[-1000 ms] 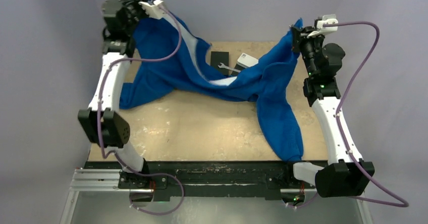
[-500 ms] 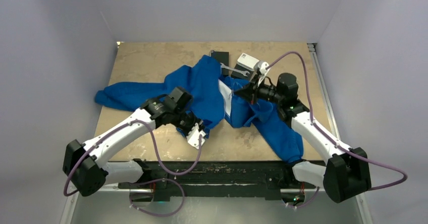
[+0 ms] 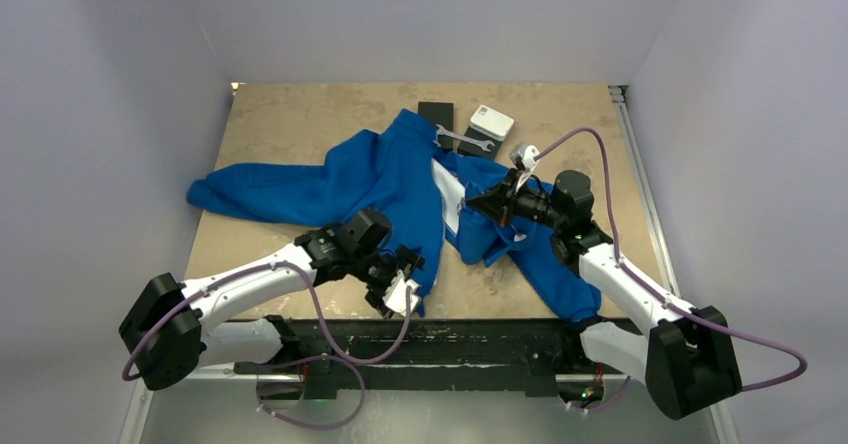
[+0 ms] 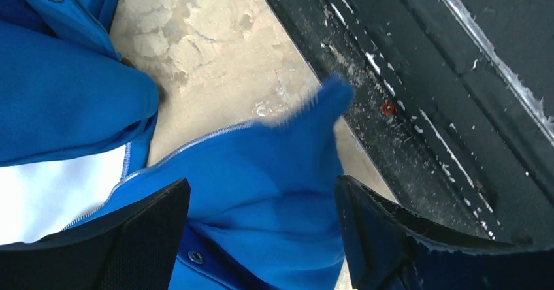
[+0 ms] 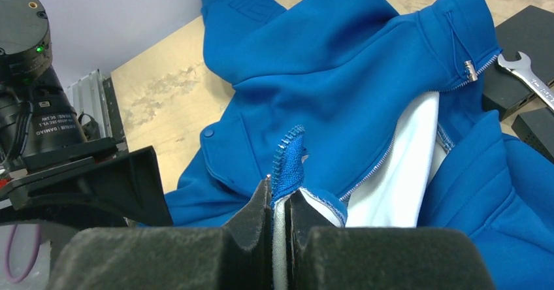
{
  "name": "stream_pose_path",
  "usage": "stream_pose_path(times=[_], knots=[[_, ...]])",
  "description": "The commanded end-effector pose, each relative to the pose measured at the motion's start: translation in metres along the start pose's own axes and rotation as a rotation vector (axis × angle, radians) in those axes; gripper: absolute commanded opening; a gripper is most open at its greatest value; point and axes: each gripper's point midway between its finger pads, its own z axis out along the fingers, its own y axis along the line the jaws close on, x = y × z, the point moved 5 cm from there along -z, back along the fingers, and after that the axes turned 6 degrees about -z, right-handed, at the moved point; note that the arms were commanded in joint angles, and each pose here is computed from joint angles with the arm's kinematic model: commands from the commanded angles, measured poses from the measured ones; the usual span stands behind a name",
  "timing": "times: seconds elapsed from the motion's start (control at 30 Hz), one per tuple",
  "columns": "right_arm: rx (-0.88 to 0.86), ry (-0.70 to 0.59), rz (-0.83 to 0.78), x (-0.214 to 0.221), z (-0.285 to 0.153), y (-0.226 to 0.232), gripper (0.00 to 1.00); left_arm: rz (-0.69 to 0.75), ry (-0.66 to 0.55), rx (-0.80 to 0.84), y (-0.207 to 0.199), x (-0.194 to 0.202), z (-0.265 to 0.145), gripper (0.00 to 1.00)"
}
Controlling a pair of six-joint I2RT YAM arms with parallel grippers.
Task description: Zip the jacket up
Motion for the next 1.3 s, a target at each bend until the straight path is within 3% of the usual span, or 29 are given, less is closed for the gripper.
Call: stream_pose_path(times=[0.0,0.13,0.47,0.77,1.0,1.27], knots=[[-0.023,-0.050,-0.023,-0.009,-0.002,0.007,0.00,-0.093,-0.112,-0.010,-0.002,-0.018,0.002,0.81],[-0.033,-0.051,-0.016,-0.010,-0.004,0.010,0.00,-0.089,-0.126,-0.002,-0.011,-0.017,0.001,0.82],[-0.051,-0.075,-0.007,-0.020,-0.006,0.016,0.00,0.106,-0.207,-0.073,-0.021,-0.014,0.016,0.77],[-0.050,-0.059,-0.008,-0.017,-0.011,0.020,0.00,-0.266,-0.256,-0.191,-0.013,-0.026,0.031,0.66],[-0.055,-0.047,-0.007,-0.015,-0.010,0.019,0.00,-0.372,-0.235,-0.284,-0.032,-0.026,0.034,0.67],[-0.056,-0.034,-0.003,-0.016,-0.005,0.014,0.00,-0.511,-0.196,-0.424,-0.028,-0.007,0.043,0.66]])
